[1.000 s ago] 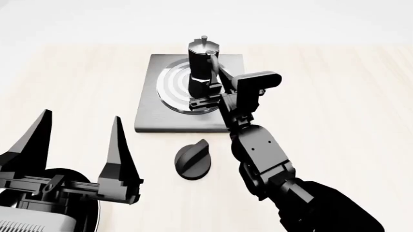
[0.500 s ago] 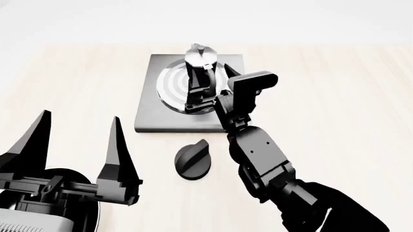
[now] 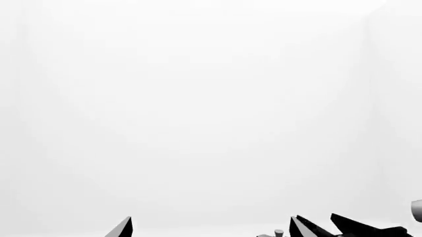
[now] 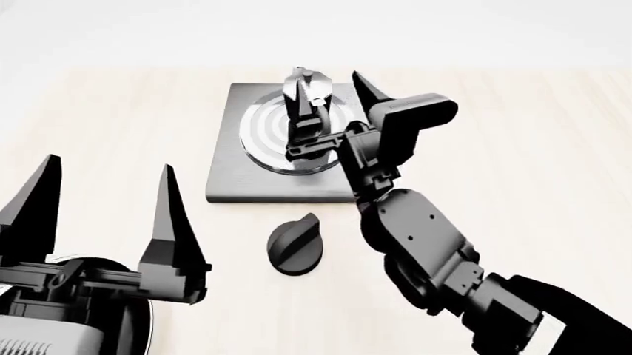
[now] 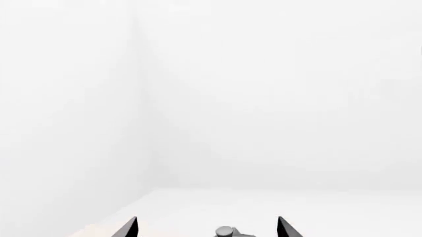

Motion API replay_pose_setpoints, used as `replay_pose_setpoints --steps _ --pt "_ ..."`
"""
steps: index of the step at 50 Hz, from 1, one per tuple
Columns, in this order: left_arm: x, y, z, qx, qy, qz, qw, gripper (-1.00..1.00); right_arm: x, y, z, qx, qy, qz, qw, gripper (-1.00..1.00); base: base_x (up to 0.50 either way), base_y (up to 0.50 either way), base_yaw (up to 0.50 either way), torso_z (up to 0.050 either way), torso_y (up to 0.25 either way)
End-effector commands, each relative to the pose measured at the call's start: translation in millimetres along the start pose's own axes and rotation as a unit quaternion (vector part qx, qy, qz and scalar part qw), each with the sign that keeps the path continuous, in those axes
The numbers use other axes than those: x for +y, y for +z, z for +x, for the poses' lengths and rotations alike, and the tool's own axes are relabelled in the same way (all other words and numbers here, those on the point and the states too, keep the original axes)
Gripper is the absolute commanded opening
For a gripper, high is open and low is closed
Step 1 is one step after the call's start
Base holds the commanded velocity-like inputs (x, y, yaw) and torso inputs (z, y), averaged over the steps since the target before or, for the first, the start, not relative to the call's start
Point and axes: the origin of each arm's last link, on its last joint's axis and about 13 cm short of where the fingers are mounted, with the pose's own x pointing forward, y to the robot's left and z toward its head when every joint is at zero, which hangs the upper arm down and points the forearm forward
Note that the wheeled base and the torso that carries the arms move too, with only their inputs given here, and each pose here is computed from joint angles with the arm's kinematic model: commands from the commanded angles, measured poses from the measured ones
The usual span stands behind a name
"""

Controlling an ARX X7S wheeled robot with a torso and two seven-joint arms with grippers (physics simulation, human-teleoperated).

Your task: Turn on the stove and put the moka pot on it.

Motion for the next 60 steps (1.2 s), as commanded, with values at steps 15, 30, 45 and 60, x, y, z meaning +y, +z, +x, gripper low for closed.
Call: replay_pose_setpoints --steps 15,30,45,60 --pt "4.4 48 42 -0.089 0.006 0.102 0.991 1.0 15.9 122 -5 -0.148 -0.039 -0.035 0.988 1.0 0.0 0.0 0.0 0.0 0.0" --pt "1.5 75 60 -0.145 0.001 0.157 0.977 1.0 12.7 183 -34 -0.214 -0.13 -0.114 0.961 1.0 0.0 0.0 0.0 0.0 0.0" --pt "-1.3 104 63 -0.198 0.0 0.161 0.967 1.0 21.7 227 -87 -0.264 -0.171 -0.169 0.934 1.0 0.0 0.0 0.0 0.0 0.0" --pt "4.4 108 53 -0.204 0.01 0.146 0.968 1.0 22.8 259 -134 -0.305 -0.194 -0.207 0.909 1.0 0.0 0.0 0.0 0.0 0.0"
